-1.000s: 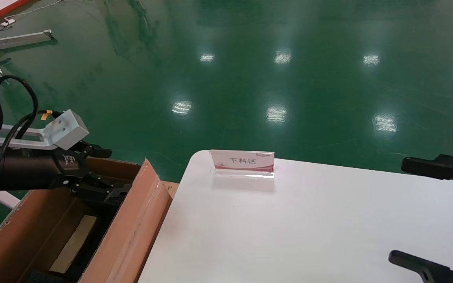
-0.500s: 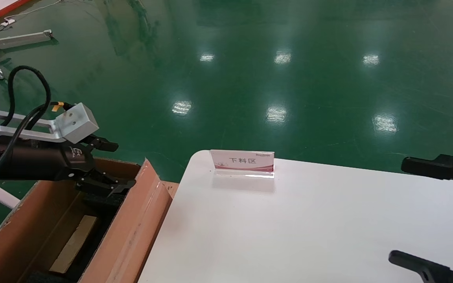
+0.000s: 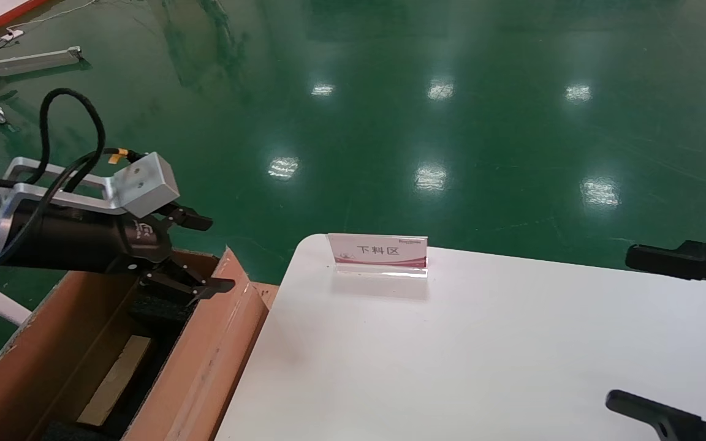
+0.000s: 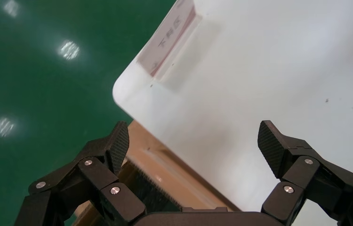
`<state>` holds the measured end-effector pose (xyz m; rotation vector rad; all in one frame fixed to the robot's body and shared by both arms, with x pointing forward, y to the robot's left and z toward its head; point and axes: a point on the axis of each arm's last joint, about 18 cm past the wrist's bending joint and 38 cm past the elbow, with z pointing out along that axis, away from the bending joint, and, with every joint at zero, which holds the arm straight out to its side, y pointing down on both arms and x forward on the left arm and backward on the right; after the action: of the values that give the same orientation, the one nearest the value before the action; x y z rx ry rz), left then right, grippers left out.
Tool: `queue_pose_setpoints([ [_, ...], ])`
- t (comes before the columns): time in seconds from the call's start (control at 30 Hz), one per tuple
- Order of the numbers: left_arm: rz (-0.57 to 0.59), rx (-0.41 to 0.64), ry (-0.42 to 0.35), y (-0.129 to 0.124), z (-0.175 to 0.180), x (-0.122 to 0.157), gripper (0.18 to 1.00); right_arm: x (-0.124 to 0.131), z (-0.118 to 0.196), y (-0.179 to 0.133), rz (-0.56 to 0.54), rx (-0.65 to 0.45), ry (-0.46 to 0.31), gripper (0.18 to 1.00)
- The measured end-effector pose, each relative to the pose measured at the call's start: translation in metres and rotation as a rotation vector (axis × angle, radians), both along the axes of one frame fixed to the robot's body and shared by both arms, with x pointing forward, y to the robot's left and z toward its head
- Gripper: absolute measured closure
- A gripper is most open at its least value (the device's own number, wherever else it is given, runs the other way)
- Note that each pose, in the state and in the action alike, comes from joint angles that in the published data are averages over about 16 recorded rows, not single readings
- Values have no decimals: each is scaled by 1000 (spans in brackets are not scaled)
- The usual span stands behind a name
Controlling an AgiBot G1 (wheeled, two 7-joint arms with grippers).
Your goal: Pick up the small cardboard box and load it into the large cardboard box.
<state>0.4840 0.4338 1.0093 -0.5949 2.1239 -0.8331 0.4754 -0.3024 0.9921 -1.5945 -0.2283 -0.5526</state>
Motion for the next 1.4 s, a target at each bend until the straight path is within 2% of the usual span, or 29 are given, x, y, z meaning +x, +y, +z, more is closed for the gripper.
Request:
queue_pose_setpoints([
  [0.93,-293,-11,-14,-66,12,13,189,0,0,0,0,0,0,184],
  [1.4,-398,-39,-25,-87,11,15,189,0,0,0,0,0,0,184],
])
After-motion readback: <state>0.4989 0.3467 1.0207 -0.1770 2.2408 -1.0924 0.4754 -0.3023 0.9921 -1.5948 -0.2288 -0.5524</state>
